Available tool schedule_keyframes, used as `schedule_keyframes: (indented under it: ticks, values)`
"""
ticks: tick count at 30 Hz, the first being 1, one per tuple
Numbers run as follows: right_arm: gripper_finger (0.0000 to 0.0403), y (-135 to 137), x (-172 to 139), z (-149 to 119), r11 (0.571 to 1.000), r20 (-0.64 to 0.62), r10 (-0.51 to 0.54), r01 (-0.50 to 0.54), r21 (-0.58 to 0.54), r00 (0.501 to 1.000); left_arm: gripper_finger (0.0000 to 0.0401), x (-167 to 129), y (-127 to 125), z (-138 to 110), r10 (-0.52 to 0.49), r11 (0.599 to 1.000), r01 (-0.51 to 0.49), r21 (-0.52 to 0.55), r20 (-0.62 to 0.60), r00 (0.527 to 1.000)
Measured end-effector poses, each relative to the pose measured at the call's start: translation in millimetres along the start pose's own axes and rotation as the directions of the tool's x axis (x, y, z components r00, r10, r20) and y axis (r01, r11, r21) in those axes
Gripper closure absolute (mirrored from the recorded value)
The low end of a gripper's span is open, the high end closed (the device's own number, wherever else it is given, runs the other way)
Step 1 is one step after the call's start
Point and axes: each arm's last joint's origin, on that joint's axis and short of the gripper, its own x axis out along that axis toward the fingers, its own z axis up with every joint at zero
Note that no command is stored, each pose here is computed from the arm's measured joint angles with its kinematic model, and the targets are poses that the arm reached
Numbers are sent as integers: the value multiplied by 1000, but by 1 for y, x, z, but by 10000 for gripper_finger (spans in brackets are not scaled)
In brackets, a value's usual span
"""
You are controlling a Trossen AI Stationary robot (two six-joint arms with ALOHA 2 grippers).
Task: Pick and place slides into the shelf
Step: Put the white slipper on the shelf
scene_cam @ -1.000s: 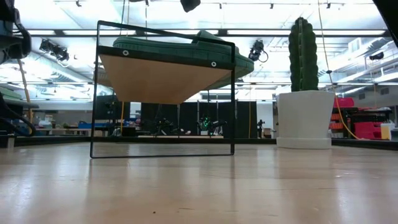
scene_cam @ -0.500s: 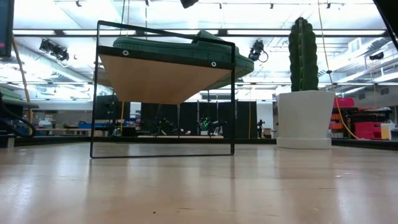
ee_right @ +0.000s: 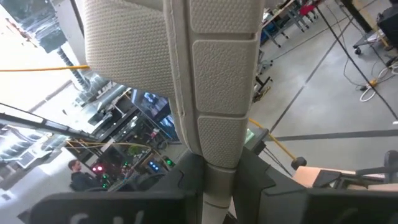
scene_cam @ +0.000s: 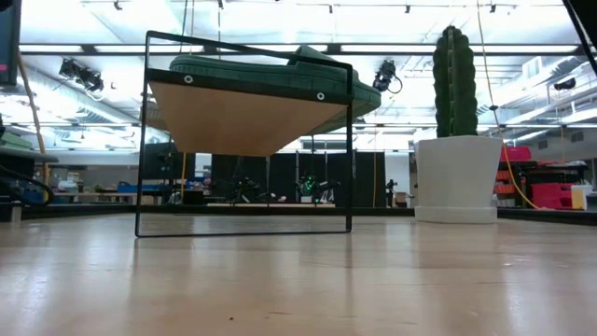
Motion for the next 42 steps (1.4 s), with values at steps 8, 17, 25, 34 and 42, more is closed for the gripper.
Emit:
schedule_keyframes:
  ticks: [8,17,25,34,42]
  values:
    - [348,3,-3,16,997,49,-16,20,-73,999,378,1,26,0,293,913,-272,-303,27,956]
    - [348,2,-3,30,994,58,-8,14,-111,998,344,6,41,-9,416,471,-220,-854,-5,909]
    - [349,-2,0,33,992,62,-26,33,-120,998,283,12,37,6,360,544,-60,-837,169,917]
    - [349,-8,5,38,993,67,-27,34,-113,997,172,19,40,-7,366,459,-108,-882,77,928]
    - [350,-9,5,36,993,50,-30,36,-116,998,137,30,43,-16,350,442,-109,-890,60,935]
